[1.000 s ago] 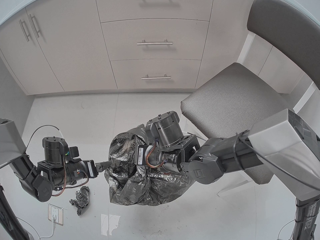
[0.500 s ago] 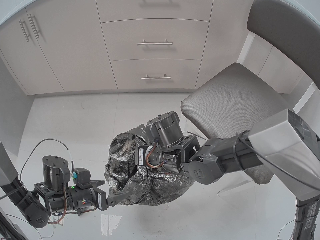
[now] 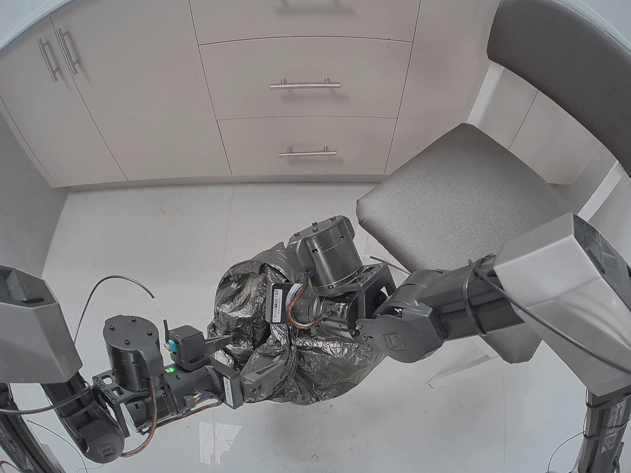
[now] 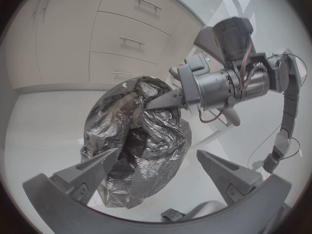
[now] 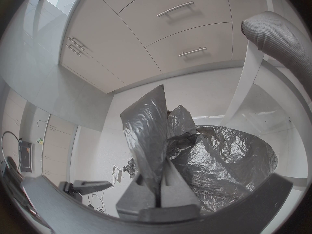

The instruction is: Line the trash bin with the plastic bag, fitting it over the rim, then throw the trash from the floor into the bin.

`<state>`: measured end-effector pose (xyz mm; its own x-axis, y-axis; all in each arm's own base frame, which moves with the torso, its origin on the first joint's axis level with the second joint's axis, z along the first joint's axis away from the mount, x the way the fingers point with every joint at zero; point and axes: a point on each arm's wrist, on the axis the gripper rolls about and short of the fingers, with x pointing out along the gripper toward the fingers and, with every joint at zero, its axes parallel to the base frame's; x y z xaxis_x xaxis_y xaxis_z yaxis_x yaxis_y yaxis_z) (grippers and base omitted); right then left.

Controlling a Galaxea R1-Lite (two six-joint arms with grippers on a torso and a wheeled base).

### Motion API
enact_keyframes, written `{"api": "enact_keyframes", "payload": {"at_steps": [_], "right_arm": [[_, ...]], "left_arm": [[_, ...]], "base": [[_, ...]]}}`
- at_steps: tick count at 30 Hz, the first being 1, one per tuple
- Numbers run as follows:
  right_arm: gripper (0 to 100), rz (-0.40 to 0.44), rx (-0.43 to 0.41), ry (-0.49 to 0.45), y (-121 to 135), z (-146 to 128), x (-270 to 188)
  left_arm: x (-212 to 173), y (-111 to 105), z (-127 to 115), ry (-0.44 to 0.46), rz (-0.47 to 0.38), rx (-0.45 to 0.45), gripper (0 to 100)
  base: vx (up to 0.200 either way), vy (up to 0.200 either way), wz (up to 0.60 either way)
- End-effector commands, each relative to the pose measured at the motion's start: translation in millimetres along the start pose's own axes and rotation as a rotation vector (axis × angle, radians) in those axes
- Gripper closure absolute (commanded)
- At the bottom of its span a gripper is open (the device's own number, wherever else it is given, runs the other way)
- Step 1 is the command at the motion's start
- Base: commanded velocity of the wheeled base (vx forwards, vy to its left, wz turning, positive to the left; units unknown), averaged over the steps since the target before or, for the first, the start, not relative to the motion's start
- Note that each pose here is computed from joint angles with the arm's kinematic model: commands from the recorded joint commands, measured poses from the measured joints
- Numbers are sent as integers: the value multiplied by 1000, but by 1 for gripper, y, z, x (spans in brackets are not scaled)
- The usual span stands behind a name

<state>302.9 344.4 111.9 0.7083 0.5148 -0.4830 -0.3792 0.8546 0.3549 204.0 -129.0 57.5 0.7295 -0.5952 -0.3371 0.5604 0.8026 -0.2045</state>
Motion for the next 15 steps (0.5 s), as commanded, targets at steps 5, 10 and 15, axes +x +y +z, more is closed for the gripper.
{"api": "enact_keyframes", "payload": {"at_steps": [5,10,15], "right_arm": [[100,2,-10,-6,1,2,-2],[100,2,-11,-6,1,2,-2],[100,1,-11,-5,1,1,-2]], "left_arm": [[30,-15,-5,-9,19,27,0],[37,-20,-4,-24,41,35,0],[47,-21,-2,-58,118,38,0]], "base": [[0,0,0],[0,0,0],[0,0,0]]}}
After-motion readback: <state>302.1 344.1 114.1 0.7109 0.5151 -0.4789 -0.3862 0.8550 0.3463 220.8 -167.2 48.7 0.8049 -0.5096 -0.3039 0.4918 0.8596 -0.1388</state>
